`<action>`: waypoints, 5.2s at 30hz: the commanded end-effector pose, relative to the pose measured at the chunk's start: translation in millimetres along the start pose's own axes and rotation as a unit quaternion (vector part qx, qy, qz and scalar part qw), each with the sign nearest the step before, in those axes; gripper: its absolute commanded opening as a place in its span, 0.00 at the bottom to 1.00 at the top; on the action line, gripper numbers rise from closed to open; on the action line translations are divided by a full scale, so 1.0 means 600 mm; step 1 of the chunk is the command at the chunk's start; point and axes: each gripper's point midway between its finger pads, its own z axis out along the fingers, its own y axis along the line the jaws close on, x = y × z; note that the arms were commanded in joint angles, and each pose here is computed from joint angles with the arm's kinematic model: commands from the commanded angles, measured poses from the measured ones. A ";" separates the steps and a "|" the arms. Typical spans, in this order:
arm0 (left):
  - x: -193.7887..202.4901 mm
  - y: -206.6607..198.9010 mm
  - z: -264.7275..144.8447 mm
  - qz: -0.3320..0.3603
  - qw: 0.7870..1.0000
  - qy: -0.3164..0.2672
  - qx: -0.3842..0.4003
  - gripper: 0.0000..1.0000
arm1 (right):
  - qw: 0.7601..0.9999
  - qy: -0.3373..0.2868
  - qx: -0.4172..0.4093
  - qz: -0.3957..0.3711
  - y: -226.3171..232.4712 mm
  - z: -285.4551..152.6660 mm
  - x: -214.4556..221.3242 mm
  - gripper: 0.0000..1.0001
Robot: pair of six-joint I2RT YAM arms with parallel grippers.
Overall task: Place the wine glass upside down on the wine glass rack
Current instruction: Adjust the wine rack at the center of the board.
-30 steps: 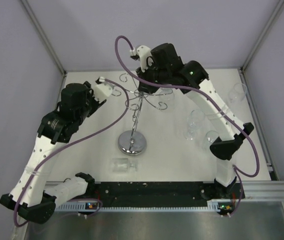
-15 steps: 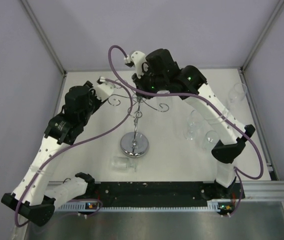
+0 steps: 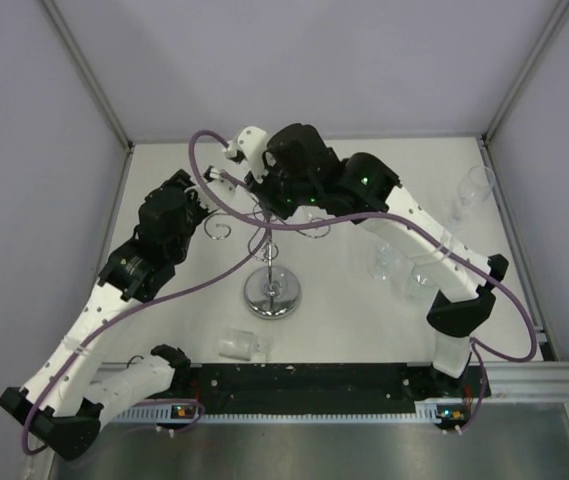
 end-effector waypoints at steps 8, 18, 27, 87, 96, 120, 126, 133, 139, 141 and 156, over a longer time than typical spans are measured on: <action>-0.011 0.040 -0.003 0.006 0.998 -0.016 -0.067 0.58 | 0.974 -0.097 0.183 -0.087 -0.079 -0.084 -0.095 0.00; -0.030 0.034 0.018 -0.017 0.996 -0.030 -0.083 0.60 | 0.956 -0.104 0.255 -0.097 -0.117 -0.109 -0.112 0.00; -0.058 0.030 0.055 -0.021 0.993 -0.040 -0.105 0.65 | 0.950 -0.104 0.281 -0.090 -0.151 -0.102 -0.116 0.00; -0.213 0.016 0.060 -0.022 0.945 -0.155 -0.288 0.83 | 0.972 -0.070 0.220 0.038 -0.296 -0.057 -0.040 0.00; -0.229 0.014 0.056 -0.010 0.942 -0.175 -0.285 0.83 | 0.974 -0.067 0.214 0.040 -0.298 -0.047 -0.036 0.00; -0.312 -0.053 0.079 0.077 0.922 -0.213 -0.315 0.84 | 0.976 -0.064 0.201 0.042 -0.300 -0.041 -0.033 0.00; -0.314 -0.043 0.059 0.073 0.919 -0.215 -0.322 0.84 | 0.976 -0.063 0.204 0.041 -0.301 -0.044 -0.031 0.00; -0.279 -0.004 0.021 0.063 0.930 -0.200 -0.303 0.84 | 0.977 -0.061 0.198 0.040 -0.297 -0.042 -0.029 0.00; -0.239 0.006 -0.016 0.071 0.961 -0.201 -0.176 0.84 | 0.978 -0.056 0.197 0.038 -0.294 -0.038 -0.024 0.00; -0.224 -0.003 -0.025 0.064 0.974 -0.191 -0.104 0.84 | 0.978 -0.052 0.197 0.039 -0.294 -0.037 -0.020 0.00; -0.079 -0.271 -0.156 0.169 0.871 -0.148 0.438 0.80 | 0.983 -0.037 0.176 0.026 -0.266 -0.033 -0.004 0.30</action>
